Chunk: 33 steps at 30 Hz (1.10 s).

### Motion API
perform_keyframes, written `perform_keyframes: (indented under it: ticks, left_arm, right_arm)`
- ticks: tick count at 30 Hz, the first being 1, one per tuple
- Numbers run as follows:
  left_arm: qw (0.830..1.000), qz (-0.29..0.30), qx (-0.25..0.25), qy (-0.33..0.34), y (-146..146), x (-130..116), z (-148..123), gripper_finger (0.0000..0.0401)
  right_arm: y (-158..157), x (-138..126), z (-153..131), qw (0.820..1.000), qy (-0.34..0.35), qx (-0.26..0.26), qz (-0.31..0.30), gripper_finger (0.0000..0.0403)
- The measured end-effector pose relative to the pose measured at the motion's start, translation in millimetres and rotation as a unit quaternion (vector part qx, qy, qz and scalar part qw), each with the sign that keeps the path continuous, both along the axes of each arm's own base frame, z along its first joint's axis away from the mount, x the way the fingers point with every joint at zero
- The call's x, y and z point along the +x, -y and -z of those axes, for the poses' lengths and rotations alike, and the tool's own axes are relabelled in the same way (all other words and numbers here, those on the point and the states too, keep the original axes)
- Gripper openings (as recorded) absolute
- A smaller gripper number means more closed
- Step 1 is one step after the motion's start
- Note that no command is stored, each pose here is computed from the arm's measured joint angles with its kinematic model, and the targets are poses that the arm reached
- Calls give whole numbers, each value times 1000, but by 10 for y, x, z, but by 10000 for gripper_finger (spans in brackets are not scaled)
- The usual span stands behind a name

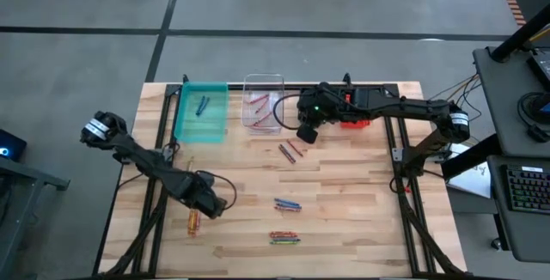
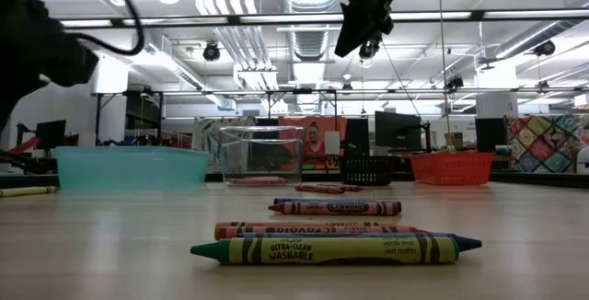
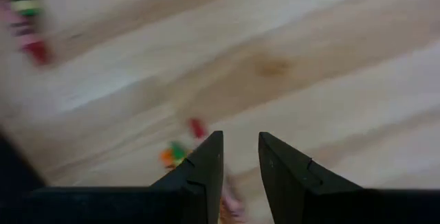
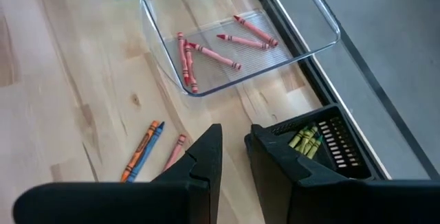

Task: Sort crayons
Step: Put the red crayon into the transparent bin

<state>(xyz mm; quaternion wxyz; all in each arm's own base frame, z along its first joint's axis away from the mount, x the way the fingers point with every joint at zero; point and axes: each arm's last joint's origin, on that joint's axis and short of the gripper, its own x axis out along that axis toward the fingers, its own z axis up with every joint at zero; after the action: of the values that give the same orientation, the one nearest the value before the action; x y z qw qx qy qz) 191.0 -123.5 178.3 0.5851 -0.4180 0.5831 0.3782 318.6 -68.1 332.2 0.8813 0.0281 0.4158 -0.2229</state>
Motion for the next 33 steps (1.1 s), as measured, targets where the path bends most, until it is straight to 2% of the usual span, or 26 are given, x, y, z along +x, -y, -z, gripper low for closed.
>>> perform_keyframes:
  ticks: [14, 23, 33]
  left_arm:
    - [997, 1, 30, -68, 125, -10, 269, 122]
    - [995, 2, 37, -92, 151, 17, 397, 121]
    - [996, 5, 34, -85, 169, 24, 407, 120]
  right_arm:
    - [-8, 4, 4, 1000, 0, 1, 0, 59]
    - [-22, 4, 25, 1000, -4, 2, -2, 59]
    - [-23, 0, 54, 1000, -7, 5, 1, 59]
